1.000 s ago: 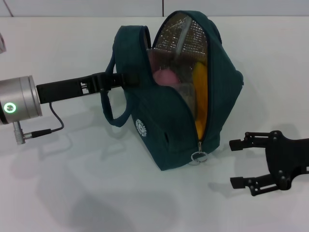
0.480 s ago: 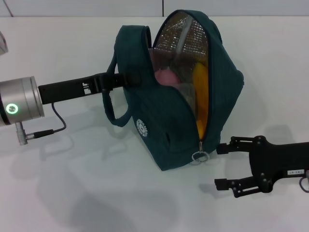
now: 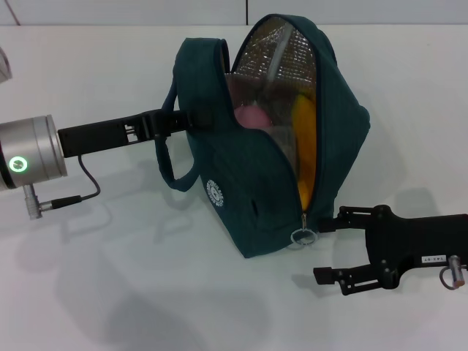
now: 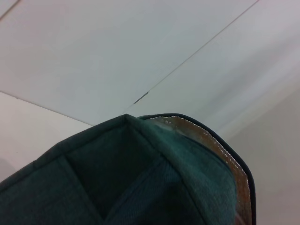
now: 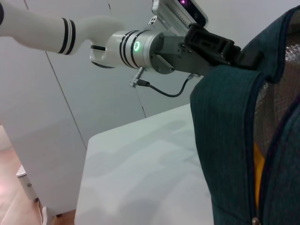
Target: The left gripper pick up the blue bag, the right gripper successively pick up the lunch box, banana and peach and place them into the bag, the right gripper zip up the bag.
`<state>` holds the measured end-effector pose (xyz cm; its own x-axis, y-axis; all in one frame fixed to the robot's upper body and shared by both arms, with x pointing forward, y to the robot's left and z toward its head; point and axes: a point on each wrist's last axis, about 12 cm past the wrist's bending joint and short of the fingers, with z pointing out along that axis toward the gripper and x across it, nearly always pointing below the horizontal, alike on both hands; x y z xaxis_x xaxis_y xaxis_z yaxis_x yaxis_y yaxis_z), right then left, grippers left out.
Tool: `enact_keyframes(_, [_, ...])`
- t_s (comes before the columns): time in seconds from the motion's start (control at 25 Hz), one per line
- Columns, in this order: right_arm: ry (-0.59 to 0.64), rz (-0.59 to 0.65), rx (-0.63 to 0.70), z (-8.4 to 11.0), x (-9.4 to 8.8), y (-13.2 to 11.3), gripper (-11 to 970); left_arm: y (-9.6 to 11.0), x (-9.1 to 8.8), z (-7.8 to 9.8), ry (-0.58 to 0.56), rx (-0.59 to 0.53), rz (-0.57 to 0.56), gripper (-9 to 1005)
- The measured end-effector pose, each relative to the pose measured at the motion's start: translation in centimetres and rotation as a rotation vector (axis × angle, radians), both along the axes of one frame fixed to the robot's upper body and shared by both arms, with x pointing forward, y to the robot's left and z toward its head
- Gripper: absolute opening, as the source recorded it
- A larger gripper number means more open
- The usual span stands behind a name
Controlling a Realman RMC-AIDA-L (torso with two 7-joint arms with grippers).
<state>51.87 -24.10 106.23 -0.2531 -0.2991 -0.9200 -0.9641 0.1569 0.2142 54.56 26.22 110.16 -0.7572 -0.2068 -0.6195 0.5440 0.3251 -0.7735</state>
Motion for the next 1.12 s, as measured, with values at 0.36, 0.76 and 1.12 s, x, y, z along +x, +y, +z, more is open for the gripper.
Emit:
enact_keyframes(0.36, [-0.001,-0.012,-0.006,-0.2,0.1,0.2,848,0.0,0.0,0.0,-0.001,0.001,0.001,47])
enact_keyframes(0.76, [0.023,0.005,0.000,-0.5,0.4,1.2,810,0.1,-0.1,-0.1,-0.001,0.001,0.001,48])
enact_keyframes(1.12, [0.031,0.016,-0.006,-0.7,0.3,1.4,761,0.1,-0.1,-0.1,0.001,0.001,0.003,48])
